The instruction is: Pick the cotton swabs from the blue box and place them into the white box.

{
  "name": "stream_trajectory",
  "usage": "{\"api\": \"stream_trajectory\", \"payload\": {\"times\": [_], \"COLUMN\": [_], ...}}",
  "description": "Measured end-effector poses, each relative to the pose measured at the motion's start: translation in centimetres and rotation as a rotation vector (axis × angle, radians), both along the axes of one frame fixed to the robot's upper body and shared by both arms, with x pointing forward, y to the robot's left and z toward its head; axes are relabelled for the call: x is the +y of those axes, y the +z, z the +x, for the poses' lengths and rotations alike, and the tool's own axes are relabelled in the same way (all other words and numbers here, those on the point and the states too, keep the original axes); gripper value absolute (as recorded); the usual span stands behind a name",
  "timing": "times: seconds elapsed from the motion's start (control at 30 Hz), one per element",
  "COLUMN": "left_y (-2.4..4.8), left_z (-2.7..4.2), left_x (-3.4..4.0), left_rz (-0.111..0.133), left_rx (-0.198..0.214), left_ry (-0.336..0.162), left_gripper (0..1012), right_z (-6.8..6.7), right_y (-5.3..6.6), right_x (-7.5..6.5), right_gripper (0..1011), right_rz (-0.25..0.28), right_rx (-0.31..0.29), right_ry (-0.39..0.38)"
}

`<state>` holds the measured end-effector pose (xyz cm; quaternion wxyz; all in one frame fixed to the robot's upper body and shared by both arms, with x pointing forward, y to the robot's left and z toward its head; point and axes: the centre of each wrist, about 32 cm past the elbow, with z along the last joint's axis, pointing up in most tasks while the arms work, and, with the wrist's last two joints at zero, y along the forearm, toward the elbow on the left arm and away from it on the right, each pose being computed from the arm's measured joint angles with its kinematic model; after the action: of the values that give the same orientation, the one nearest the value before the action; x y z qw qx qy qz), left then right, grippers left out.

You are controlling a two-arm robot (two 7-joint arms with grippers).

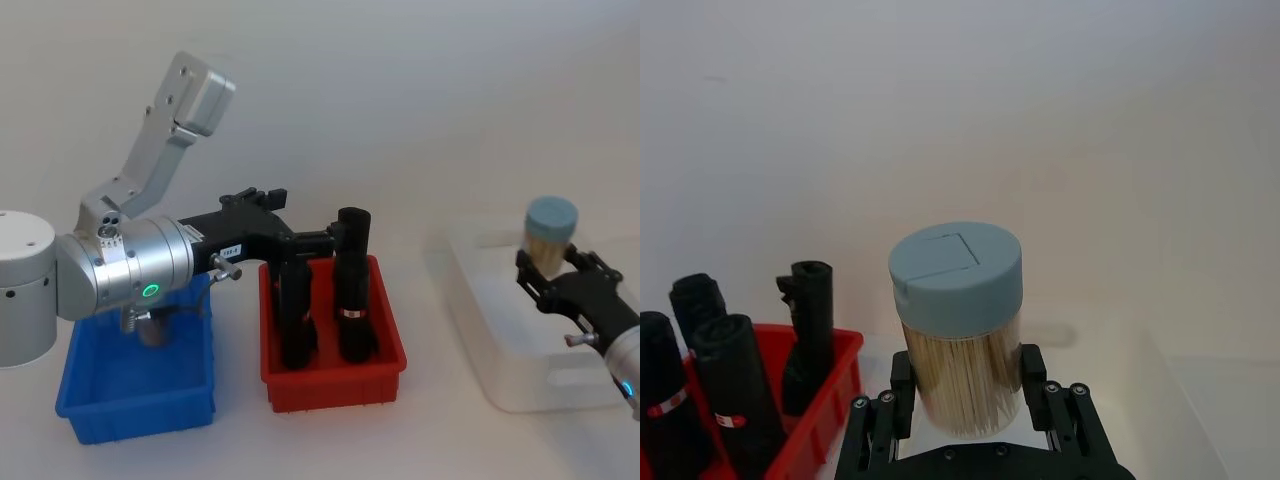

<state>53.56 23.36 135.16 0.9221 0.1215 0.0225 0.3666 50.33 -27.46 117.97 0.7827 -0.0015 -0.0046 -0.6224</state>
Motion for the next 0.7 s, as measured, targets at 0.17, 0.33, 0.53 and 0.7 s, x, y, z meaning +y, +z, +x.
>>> {"api": "stream_trajectory", "payload": {"times": [0.17,0.33,0.53,0.7], "left_y": [0.00,0.00,0.00,0.00], "left_z": [0.00,0.00,0.00,0.00], "left_x": [0.00,0.00,0.00,0.00], "left_rz": [0.000,0.000,0.000,0.000], "left_rx": [0.000,0.000,0.000,0.000], "left_ry": [0.000,0.000,0.000,0.000], "left_gripper": [999,999,1000,1000], "right_z": [0.2,0.4,0.7,1.0], "right_y": [-1.1,-1.8,-2.3,-2.7], "right_x": [-0.9,-1.6,-1.9,-2.1], "right_gripper": [634,634,634,647], "right_rz": [0.011,0.022,0.033,0.041], "right_rx": [0.053,0.086,0.104,0.112], "right_ry": [-0.039,-0.057,-0.058,-0.055]}}
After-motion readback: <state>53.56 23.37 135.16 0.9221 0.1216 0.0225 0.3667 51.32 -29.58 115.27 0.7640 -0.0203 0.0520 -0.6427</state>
